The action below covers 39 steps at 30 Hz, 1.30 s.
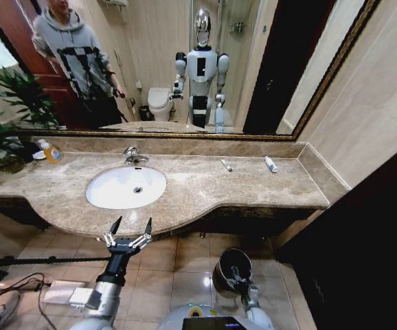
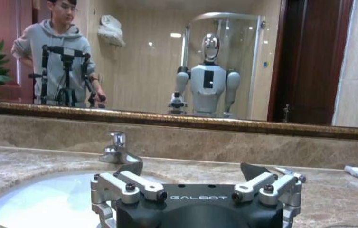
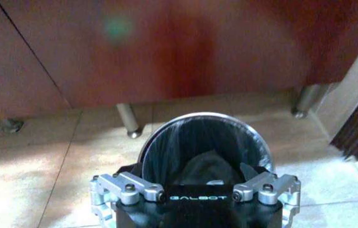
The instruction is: Pick up the trash from the sink and place it in the trash bin.
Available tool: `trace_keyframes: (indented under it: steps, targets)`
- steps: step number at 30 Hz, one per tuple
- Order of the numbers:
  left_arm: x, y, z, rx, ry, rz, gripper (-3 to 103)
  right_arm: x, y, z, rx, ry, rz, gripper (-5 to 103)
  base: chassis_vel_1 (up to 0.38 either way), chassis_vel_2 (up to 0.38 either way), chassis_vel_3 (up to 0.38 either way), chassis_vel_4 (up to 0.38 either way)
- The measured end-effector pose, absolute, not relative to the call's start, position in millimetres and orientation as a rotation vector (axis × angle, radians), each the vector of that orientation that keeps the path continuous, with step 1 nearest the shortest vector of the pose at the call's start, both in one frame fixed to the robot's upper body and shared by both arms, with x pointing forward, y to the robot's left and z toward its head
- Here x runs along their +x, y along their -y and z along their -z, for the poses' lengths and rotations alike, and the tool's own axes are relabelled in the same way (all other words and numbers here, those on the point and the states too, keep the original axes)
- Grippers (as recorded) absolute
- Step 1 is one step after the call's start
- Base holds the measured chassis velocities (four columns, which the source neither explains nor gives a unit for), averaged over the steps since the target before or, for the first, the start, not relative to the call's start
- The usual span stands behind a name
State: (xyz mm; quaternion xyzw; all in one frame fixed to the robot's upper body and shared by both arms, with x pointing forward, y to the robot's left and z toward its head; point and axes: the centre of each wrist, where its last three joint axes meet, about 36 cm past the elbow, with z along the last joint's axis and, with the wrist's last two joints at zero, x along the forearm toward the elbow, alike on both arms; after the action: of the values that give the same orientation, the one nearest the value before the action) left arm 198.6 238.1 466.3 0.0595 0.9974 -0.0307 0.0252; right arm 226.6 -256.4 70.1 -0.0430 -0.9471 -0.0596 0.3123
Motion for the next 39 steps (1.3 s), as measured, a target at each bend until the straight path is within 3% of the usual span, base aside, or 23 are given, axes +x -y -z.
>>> trace_keyframes:
  steps: [22, 28, 39]
  targets:
    - [199, -238, -466, 0.184, -3.084, 0.095, 100, 219, 275, -283, -0.254, 2.972, 0.212, 100, 0.0, 0.0, 0.0, 0.0]
    - [199, -238, -466, 0.184, -3.084, 0.095, 100, 247, 283, -349, -0.253, 3.117, 0.194, 100, 0.0, 0.0, 0.0, 0.0]
    - [199, -238, -466, 0.184, -3.084, 0.095, 100, 323, 302, -390, -0.146, 3.229, 0.063, 100, 0.0, 0.0, 0.0, 0.0]
